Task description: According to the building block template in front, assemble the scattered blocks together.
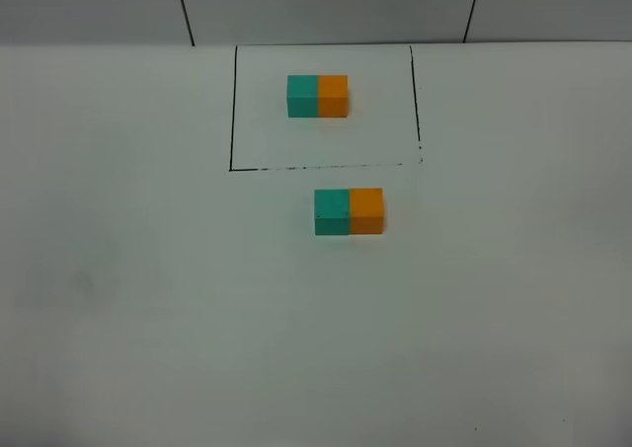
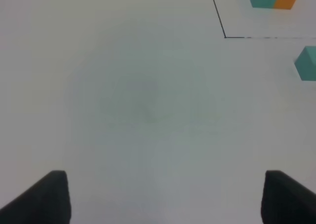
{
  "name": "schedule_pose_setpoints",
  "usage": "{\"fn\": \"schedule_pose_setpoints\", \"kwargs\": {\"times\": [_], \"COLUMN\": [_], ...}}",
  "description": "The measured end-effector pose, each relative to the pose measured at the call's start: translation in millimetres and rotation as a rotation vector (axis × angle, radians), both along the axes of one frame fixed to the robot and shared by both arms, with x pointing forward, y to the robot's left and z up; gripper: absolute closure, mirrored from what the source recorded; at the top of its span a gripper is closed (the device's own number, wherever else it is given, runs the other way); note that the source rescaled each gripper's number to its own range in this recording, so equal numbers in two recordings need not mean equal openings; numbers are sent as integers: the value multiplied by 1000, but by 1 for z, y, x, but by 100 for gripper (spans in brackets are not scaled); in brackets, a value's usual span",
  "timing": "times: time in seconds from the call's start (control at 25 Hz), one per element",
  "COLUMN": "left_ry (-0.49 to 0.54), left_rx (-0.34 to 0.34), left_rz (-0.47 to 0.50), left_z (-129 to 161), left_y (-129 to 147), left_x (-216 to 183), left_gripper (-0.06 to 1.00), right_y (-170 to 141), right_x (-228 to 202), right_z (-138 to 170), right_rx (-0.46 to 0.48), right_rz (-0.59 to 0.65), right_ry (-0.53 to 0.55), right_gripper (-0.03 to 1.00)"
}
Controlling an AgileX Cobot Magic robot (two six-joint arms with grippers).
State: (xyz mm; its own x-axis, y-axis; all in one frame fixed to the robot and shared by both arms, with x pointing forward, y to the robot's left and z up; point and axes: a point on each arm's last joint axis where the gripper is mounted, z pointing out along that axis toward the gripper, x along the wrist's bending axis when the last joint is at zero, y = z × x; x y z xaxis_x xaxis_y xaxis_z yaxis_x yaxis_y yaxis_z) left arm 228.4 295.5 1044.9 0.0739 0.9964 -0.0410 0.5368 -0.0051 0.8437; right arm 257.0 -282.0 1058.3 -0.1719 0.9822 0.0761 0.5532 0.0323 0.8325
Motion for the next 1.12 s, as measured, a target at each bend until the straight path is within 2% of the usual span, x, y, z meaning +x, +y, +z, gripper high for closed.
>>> {"fn": "schedule_pose_setpoints", "kwargs": {"times": [0.4,0.52,1.12], "left_ry": [0,0,0], "left_rx": [0,0,0], "left_rz": [0,0,0], "left_z": [0,0,0], "left_y": [0,0,0], "left_x": [0,0,0], "left_gripper": [28,28,28], "right_y": [0,0,-4], "right_x": [-20,-25,-24], "right_z": [-5,-5,-6], "right_rx": [18,21,32], "right_rz": [23,18,-29], "right_ry": [-94,-125,-115], "right_gripper": [20,21,22]}}
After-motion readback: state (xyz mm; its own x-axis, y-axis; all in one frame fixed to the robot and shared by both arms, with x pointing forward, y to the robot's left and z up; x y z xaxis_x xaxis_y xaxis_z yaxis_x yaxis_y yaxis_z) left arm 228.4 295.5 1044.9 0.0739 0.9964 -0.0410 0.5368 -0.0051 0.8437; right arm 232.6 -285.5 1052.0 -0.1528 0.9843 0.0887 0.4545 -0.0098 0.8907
